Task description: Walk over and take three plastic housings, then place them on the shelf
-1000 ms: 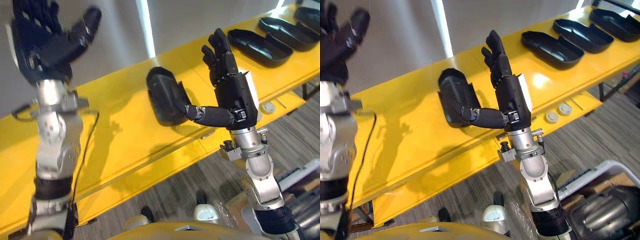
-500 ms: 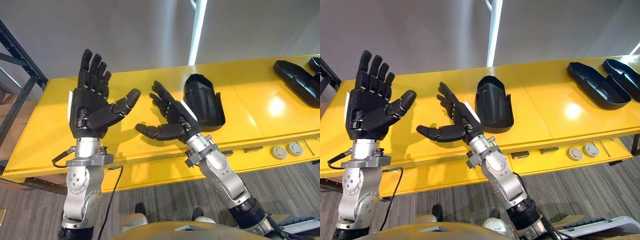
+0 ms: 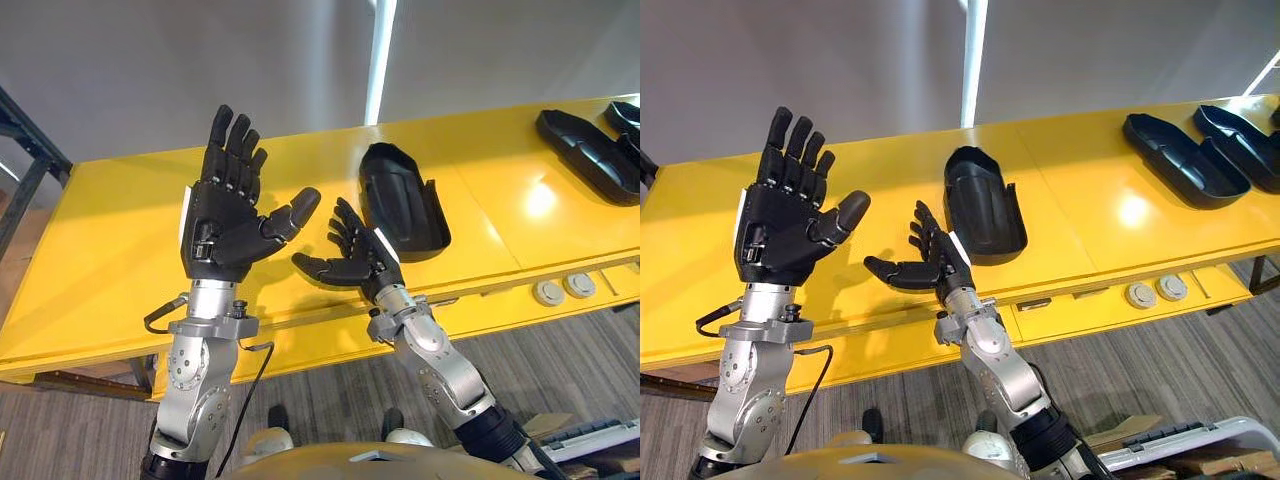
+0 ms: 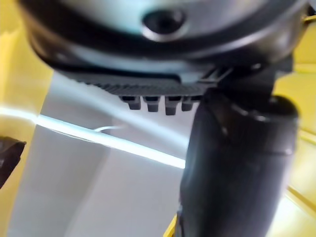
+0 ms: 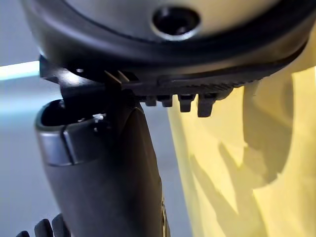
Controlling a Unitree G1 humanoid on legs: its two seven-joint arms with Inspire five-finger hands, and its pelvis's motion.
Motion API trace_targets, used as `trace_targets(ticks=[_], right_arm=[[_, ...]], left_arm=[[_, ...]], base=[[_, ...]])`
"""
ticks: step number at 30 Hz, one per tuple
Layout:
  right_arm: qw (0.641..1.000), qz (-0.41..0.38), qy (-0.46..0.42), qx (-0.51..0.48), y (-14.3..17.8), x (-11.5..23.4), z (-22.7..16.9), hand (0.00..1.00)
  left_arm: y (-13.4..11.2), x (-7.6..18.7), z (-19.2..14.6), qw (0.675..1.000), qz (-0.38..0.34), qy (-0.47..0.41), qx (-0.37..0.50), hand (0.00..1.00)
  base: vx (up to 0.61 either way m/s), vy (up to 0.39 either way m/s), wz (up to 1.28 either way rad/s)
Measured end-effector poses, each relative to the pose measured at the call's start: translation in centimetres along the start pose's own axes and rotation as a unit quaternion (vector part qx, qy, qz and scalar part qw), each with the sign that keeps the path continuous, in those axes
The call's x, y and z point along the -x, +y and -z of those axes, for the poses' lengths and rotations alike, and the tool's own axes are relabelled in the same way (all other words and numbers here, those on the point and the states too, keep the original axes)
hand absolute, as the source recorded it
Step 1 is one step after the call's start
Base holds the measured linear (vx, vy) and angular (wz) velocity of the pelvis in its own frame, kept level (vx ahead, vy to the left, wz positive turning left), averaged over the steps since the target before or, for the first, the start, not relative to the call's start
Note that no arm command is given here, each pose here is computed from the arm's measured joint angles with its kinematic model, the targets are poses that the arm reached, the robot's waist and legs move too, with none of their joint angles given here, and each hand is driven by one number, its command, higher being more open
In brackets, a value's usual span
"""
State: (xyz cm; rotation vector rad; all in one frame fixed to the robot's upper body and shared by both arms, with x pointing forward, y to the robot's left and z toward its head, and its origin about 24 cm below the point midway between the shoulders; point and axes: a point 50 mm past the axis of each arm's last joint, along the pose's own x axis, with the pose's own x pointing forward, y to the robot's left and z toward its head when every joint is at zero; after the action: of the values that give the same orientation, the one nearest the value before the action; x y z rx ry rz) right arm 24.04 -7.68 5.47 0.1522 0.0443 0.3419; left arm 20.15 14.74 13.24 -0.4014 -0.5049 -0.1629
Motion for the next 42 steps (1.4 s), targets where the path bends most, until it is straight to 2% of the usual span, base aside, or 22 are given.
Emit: trace_targets(ticks=[12,34,40,42], right_arm=[[0.999,0.031,0.003,-0.008,-0.1,0.6,0.6,1.00],[1.000,0.015,-0.002,-0.017,-0.4,1.6,0.6,1.00],[0.999,0.021,-0.019,-0.021,-0.4,1.9,0.3,1.00],[0.998,0.018,-0.055,-0.023,-0.3,2.0,-0.5,1.00]], left_arm=[[-0.5,0.4,1.4,0.999,0.005,0.031,0.013,1.00],[-0.2,1.3,2.1,0.998,-0.009,0.056,0.019,1.00],[-0.3,2.2,2.8,0.993,-0.035,0.078,0.082,1.00],[-0.2,2.3,3.0,0.991,-0.048,0.084,0.093,1.00]], base=[[-0.02,-0.001,-0.05],[0.00,0.000,0.00],[0.00,0.000,0.00],[0.00,0.000,0.00]])
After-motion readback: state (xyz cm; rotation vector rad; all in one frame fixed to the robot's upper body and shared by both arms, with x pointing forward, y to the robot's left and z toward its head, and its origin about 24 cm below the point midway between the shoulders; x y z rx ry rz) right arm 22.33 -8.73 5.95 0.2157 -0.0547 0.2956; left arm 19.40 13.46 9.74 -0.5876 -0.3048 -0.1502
